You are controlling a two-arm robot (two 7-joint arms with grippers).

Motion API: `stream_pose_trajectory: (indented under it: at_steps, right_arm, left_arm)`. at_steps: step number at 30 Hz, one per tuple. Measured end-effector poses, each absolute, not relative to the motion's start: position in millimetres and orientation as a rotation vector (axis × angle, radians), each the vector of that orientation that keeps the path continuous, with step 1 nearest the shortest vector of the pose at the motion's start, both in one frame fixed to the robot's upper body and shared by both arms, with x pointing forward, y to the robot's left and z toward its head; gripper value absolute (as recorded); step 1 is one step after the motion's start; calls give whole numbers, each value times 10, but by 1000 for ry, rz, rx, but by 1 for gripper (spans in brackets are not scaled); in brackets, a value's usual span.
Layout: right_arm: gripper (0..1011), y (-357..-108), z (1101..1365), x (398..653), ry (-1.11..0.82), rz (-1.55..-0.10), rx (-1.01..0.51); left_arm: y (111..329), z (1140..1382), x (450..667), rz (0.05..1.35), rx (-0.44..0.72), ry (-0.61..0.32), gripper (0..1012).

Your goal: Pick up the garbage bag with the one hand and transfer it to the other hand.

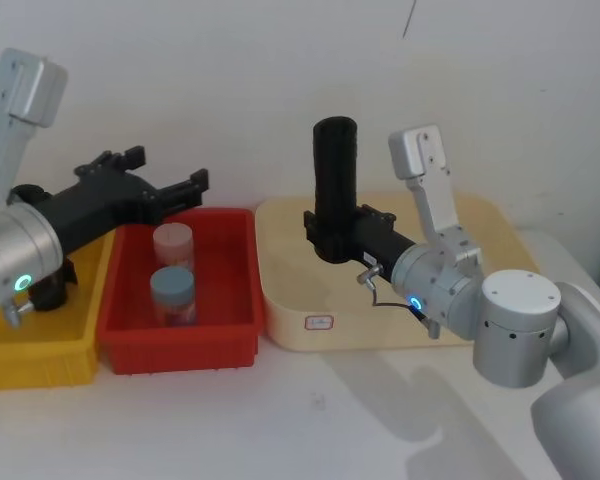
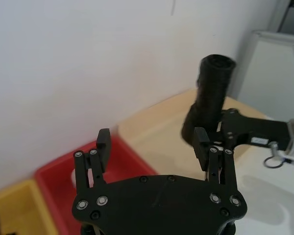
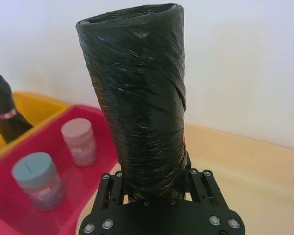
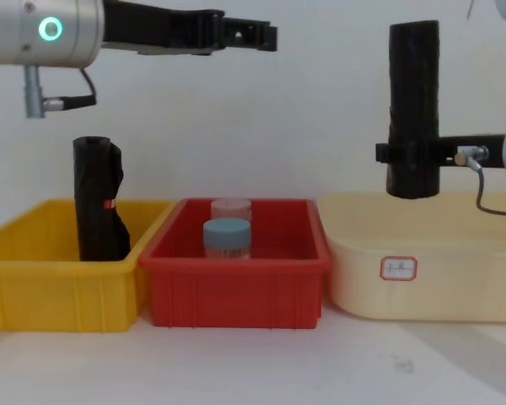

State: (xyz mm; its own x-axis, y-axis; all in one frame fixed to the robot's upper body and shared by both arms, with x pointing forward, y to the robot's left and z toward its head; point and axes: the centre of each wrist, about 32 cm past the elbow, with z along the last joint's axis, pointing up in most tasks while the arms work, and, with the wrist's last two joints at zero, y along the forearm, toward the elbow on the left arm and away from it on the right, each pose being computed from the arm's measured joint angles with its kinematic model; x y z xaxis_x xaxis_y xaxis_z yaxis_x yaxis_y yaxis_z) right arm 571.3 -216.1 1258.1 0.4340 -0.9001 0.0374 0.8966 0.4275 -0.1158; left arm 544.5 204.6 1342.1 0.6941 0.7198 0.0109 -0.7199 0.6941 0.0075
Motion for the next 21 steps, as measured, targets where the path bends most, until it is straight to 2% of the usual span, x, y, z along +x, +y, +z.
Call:
stream_pose_trajectory:
  at_steps: [11,21]
  right_arm:
    - [572,-2189,12556,5742,-1,-1145,-169]
    - [873,-2199,12544,5754,-13,-1153,-187]
  left_arm:
    - [2131,13339,5391,938,53,-42,1001]
    - [2145,13250,5371,1080,93,-74,1001]
